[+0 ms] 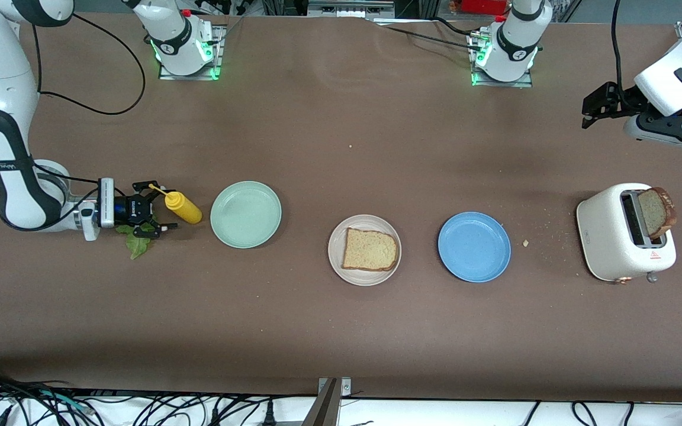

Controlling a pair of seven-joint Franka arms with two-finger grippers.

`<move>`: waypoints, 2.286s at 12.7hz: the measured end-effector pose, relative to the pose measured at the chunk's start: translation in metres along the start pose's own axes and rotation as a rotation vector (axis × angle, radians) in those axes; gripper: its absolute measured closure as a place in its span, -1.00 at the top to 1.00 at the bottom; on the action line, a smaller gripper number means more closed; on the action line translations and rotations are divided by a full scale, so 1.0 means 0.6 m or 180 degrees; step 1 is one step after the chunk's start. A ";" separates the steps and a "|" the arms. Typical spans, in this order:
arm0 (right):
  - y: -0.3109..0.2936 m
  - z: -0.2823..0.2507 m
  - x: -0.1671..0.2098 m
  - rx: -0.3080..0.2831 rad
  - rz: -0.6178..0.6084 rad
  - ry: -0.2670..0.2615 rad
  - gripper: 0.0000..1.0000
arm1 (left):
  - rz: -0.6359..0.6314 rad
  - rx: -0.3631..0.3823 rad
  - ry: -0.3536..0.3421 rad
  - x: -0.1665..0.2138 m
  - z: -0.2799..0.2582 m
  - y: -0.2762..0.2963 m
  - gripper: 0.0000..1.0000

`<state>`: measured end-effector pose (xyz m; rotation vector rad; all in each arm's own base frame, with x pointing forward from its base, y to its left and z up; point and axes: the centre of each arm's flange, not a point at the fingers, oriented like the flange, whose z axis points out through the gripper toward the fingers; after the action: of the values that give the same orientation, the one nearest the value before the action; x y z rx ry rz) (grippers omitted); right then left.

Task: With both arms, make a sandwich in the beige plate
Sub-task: 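Lower the right gripper around the yellow squeeze bottle, then close the right gripper on the yellow bottle and lift it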

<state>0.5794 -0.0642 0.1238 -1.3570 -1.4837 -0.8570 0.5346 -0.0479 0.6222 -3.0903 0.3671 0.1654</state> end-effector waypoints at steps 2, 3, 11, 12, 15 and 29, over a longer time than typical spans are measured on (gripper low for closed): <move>0.005 0.015 -0.002 -0.0016 0.0005 0.0029 1.00 | 0.0001 0.0000 -0.0001 0.000 0.000 0.000 1.00; 0.007 0.021 -0.005 -0.0028 0.0008 0.0030 1.00 | 0.0002 0.0000 -0.0001 0.000 0.000 0.000 1.00; 0.017 0.052 -0.003 -0.0038 0.0009 0.0088 0.51 | 0.0004 0.0000 -0.0001 0.000 0.000 0.000 1.00; 0.017 0.052 -0.003 -0.0040 0.0009 0.0085 0.20 | 0.0004 0.0000 -0.0001 0.000 0.000 0.000 1.00; 0.018 0.051 -0.003 -0.0063 0.0033 0.0070 -0.15 | 0.0005 0.0000 -0.0001 0.000 0.000 0.000 1.00; 0.097 0.005 0.181 -0.0160 0.0954 -0.0729 -0.37 | 0.0013 0.0001 -0.0001 0.000 0.000 0.002 1.00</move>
<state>0.6397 -0.0155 0.2198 -1.7092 -1.3865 -0.5655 0.5345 -0.0491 0.6222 -3.0895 0.3733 0.1658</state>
